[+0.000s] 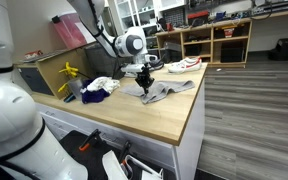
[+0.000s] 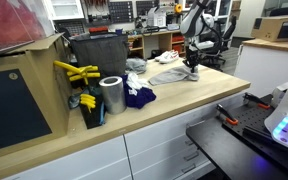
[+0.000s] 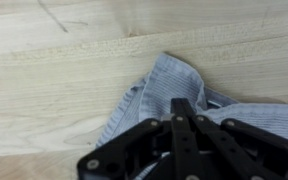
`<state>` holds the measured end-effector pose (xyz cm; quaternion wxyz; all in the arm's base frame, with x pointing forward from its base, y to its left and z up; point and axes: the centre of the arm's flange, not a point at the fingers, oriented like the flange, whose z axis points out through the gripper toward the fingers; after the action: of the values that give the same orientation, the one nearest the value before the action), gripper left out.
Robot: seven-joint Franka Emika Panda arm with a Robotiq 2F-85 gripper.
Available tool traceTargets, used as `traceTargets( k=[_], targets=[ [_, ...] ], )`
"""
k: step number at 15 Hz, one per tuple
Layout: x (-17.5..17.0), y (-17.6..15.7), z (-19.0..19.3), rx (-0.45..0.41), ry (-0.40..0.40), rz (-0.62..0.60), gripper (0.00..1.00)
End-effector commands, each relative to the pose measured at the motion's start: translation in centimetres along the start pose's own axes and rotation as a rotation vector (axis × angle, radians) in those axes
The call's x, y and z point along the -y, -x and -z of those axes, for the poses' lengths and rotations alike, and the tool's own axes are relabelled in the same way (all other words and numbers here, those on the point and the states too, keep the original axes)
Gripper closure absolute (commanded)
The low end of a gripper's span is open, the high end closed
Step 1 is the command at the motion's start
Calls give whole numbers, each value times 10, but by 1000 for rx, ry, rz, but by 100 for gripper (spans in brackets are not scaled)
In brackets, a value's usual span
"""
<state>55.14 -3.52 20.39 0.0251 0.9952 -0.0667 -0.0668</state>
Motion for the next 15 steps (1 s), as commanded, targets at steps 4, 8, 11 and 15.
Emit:
traceTargets(
  k=[4,8,11,15],
  targets=[
    [7,-4,-19,-32,47,34,100],
    [7,1,-36,-18,65,53,100],
    [3,10,-50,9,86,69,100],
    [7,30,-52,30,102,114,100]
  ],
)
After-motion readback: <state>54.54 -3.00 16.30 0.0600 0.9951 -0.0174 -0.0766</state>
